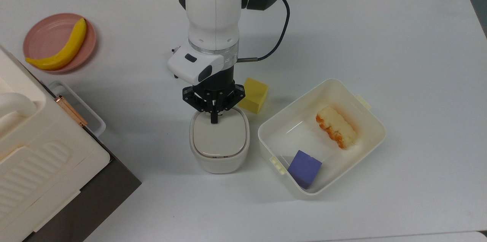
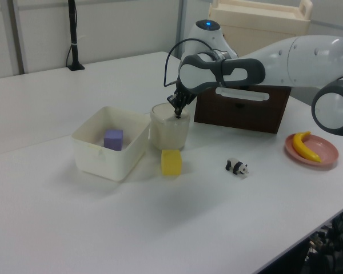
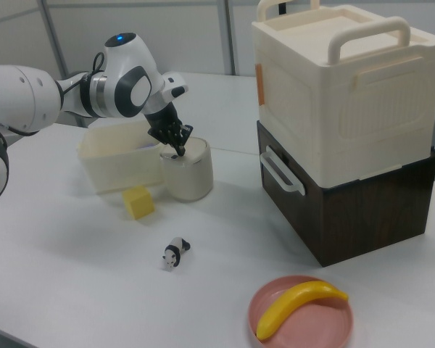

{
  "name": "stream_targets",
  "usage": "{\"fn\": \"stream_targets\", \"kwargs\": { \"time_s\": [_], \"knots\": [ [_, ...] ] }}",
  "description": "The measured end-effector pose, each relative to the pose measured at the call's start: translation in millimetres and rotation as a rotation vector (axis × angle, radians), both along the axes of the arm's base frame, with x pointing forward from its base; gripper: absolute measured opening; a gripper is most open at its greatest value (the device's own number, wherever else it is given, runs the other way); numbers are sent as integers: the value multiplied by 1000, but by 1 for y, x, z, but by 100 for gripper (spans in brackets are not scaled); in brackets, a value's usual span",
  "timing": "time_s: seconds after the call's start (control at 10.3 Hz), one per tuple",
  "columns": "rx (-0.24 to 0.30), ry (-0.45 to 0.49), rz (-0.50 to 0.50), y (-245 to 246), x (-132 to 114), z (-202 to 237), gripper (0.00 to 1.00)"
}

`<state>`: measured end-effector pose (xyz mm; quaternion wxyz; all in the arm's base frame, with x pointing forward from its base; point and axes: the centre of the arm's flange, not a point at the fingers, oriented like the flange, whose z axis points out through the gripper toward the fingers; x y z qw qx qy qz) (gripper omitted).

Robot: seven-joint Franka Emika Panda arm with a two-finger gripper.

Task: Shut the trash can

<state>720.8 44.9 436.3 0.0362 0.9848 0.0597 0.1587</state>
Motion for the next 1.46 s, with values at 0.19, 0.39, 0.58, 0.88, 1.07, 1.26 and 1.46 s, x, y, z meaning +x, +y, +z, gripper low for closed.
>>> {"fn": "stream_targets", "kwargs": {
  "time_s": [0.19,0.39,0.58,0.88,1.07,1.26,1.46],
  "knots": [
    [0,5,-1,0,-1,2,1],
    [18,42,-12,2,-7,17,1],
    [32,81,-19,4,-24,53,2],
    [17,211,-29,4,-61,93,4],
    [7,283,-39,1,-83,114,7],
    [3,318,-51,-5,-100,131,15],
    [3,317,-66,-14,-109,145,22]
  ]
}}
